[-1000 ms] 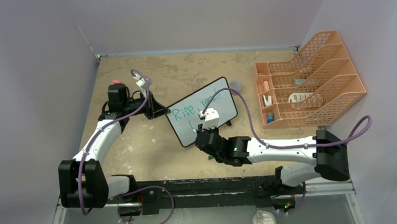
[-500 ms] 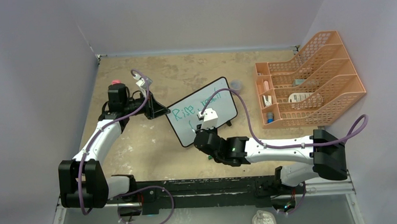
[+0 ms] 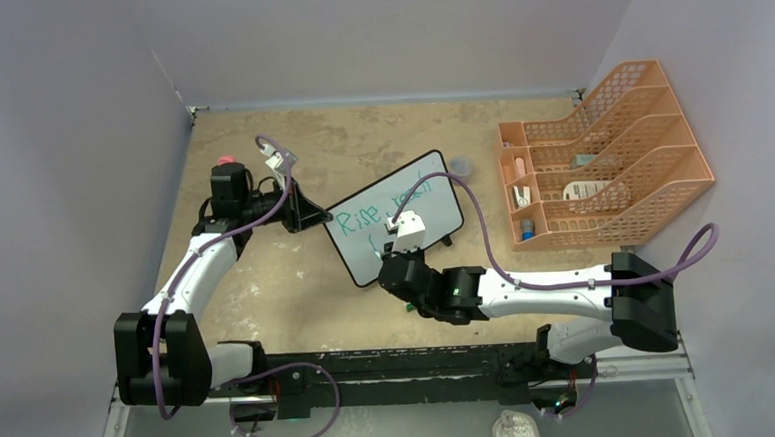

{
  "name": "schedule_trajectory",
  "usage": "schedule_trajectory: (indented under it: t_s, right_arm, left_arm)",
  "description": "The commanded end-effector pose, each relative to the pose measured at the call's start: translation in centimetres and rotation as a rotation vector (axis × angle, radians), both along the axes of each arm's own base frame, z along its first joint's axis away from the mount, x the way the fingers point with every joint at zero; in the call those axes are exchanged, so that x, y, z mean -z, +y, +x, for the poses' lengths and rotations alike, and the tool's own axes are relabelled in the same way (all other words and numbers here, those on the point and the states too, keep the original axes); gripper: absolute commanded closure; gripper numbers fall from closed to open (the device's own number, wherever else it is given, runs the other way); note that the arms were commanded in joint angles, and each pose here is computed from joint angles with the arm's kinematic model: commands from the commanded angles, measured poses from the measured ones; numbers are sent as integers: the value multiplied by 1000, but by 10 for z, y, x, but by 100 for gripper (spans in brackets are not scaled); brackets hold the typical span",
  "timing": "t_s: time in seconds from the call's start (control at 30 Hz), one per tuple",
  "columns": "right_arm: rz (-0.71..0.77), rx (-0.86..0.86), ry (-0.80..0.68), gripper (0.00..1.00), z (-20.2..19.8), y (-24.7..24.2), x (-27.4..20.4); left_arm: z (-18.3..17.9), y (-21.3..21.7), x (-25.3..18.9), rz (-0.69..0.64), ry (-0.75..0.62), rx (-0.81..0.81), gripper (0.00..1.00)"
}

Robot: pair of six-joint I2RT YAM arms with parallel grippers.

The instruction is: Write a sentence on the whiteboard

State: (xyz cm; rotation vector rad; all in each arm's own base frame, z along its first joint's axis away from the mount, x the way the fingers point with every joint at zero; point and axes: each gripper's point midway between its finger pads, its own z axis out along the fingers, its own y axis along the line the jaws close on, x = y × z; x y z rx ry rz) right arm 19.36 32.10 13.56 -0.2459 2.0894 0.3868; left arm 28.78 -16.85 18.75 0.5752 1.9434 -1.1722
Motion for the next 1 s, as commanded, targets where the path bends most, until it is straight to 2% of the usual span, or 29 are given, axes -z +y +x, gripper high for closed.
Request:
schedule_trajectory:
  t_s: [0.0, 0.97]
  right_arm:
    - [21, 37, -45, 100, 9, 1, -11]
    - [27, 71, -73, 100, 22, -1, -19]
  left_arm:
    - [9, 2, -7, 20, -47, -8, 100]
    - [9, 1, -6, 20, -47, -6, 100]
